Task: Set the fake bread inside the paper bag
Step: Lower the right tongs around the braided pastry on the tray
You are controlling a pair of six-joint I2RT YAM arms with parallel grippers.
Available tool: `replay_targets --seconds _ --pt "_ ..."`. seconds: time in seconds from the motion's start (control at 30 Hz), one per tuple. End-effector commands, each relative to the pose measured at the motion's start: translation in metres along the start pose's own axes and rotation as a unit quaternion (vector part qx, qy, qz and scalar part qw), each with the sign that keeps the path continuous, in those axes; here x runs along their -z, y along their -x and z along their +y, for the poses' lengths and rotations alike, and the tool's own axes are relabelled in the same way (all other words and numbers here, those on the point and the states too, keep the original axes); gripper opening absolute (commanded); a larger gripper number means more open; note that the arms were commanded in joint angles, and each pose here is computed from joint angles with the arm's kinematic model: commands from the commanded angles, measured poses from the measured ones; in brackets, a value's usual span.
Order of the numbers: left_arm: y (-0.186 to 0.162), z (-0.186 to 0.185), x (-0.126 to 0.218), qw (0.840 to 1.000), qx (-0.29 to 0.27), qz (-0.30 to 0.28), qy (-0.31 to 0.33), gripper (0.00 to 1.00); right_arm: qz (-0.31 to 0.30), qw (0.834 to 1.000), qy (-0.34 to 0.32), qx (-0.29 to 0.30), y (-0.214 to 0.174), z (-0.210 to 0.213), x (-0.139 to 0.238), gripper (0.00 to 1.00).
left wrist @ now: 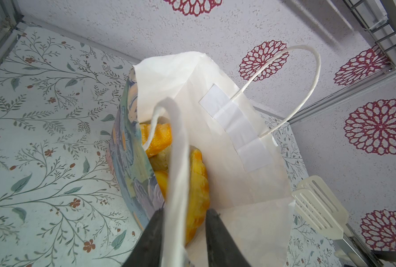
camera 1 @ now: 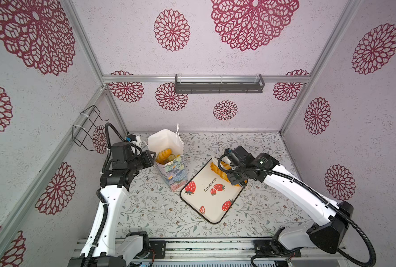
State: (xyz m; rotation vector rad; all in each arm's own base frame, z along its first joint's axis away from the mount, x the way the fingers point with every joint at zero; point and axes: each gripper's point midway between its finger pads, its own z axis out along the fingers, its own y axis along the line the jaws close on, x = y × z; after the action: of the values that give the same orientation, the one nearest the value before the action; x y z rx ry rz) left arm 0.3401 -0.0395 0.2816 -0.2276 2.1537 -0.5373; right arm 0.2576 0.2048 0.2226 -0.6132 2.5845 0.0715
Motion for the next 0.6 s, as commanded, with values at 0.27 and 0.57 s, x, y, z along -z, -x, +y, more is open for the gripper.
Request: replay_targets --seconds 0.27,0.57 --pt "0.01 -0.009 0.006 1.0 -0.015 -0.015 -0.006 0.34 0.017 0.999 -0.05 0.009 -0.002 -0.011 -0.03 0.48" --pt "0.009 -0.009 0.007 1.0 -0.015 -0.015 -0.007 0.35 0.068 0.994 -0.078 0.016 -0.016 -0.015 -0.055 0.49"
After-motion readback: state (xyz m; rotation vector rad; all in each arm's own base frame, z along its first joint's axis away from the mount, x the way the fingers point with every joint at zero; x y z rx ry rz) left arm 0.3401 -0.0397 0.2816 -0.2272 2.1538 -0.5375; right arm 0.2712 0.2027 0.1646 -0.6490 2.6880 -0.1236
